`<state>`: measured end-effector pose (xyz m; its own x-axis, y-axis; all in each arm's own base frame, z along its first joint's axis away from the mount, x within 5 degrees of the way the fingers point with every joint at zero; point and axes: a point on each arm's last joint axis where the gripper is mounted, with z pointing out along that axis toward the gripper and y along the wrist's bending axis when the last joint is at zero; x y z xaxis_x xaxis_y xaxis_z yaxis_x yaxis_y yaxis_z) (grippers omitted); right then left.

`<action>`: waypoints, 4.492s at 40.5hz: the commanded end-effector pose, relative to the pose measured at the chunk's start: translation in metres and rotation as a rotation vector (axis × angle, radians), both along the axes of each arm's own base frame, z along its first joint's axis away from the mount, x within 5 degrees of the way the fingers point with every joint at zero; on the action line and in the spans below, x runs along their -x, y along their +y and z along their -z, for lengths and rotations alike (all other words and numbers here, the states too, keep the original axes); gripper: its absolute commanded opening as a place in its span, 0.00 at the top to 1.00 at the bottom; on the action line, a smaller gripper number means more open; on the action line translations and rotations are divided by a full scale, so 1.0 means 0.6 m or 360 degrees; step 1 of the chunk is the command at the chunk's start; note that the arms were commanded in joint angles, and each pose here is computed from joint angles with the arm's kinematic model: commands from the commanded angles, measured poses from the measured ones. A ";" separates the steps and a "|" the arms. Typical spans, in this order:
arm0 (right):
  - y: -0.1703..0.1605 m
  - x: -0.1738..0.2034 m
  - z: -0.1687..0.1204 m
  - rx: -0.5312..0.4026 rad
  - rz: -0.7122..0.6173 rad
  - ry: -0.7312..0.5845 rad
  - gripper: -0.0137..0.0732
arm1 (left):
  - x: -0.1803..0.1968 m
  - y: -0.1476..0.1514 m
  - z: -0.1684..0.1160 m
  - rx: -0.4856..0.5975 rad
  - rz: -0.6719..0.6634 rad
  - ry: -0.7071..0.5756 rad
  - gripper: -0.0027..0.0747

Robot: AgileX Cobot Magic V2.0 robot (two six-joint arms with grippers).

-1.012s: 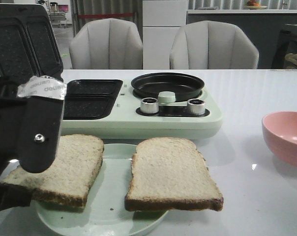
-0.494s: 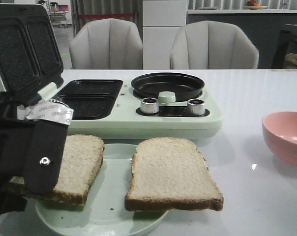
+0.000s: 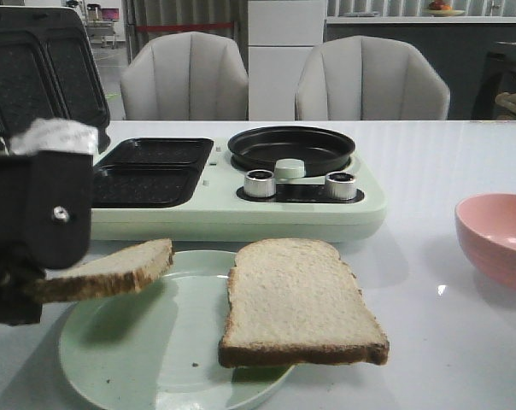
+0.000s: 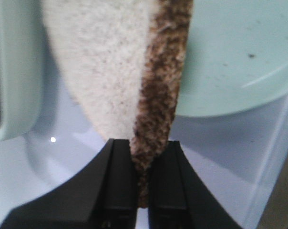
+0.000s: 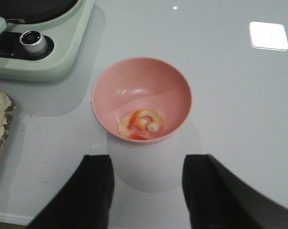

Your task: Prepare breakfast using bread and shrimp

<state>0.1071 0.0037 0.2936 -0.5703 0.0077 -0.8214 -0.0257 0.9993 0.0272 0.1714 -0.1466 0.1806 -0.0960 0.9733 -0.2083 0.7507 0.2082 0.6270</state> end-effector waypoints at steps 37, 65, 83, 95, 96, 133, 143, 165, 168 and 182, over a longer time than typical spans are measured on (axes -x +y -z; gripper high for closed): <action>0.000 -0.009 -0.023 0.0004 0.0003 -0.0146 0.32 | -0.180 0.006 -0.207 0.0153 -0.0051 -0.0812 0.84; 0.000 -0.009 -0.023 0.0004 0.0003 -0.0146 0.32 | -0.422 -0.012 -0.131 0.0049 -0.0313 -0.0779 0.83; 0.000 -0.009 -0.023 0.0004 0.0003 -0.0146 0.32 | -0.433 -0.016 -0.090 0.0061 -0.0243 -0.0680 0.64; 0.000 -0.009 -0.023 0.0004 0.0003 -0.0146 0.32 | -0.432 -0.018 -0.091 0.0046 -0.0258 -0.0688 0.22; 0.000 -0.009 -0.023 0.0004 0.0003 -0.0146 0.32 | -0.431 -0.017 -0.092 0.0033 -0.0273 -0.0695 0.22; 0.000 -0.009 -0.023 0.0004 0.0003 -0.0146 0.32 | -0.163 -0.036 -0.240 0.0621 -0.0766 -0.0140 0.23; 0.000 -0.009 -0.023 0.0004 0.0003 -0.0146 0.32 | -0.036 -0.006 -0.325 0.1134 -0.0796 0.0154 0.23; 0.000 -0.009 -0.023 0.0004 0.0003 -0.0146 0.32 | 0.144 0.111 -0.306 0.1625 -0.0509 0.0246 0.23; 0.000 -0.009 -0.023 0.0004 0.0003 -0.0146 0.32 | 0.155 0.125 -0.295 0.1665 -0.0477 0.0208 0.23; 0.001 -0.012 -0.028 -0.0017 0.0005 -0.0206 0.32 | 0.175 0.154 -0.269 0.1670 -0.0449 0.0124 0.23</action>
